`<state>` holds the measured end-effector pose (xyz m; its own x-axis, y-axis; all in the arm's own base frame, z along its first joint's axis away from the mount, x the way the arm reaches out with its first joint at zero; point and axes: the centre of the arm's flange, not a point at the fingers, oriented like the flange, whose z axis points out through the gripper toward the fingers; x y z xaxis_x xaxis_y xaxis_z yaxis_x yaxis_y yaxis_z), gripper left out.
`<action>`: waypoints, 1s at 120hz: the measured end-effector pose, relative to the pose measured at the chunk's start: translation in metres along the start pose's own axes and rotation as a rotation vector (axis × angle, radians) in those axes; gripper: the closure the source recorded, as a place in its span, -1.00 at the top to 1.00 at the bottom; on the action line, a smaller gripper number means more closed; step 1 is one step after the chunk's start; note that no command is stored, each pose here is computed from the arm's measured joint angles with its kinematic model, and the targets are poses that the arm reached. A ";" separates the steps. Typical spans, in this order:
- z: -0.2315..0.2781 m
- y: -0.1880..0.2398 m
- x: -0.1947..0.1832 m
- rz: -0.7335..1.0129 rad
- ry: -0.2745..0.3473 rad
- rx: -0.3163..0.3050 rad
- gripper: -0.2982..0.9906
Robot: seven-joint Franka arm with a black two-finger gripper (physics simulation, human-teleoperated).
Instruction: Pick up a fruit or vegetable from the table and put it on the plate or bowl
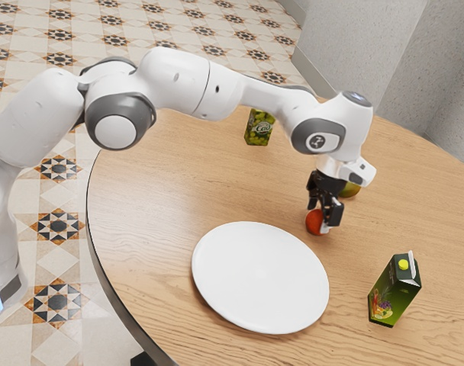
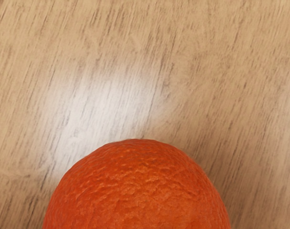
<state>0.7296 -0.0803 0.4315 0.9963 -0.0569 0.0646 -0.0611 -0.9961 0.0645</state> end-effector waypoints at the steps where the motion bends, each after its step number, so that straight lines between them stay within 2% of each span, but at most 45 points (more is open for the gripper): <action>1: 0.000 0.000 0.000 0.000 0.001 0.000 0.51; 39: 0.014 -0.003 0.004 -0.010 0.000 0.001 0.49; 74: 0.015 -0.004 0.005 -0.017 0.003 0.007 0.07; 96: 0.008 -0.001 0.004 -0.020 -0.003 0.012 0.01; 120: -0.025 0.009 -0.006 -0.013 -0.016 0.008 -0.01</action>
<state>0.7217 -0.0868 0.4564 0.9978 -0.0452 0.0483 -0.0479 -0.9972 0.0572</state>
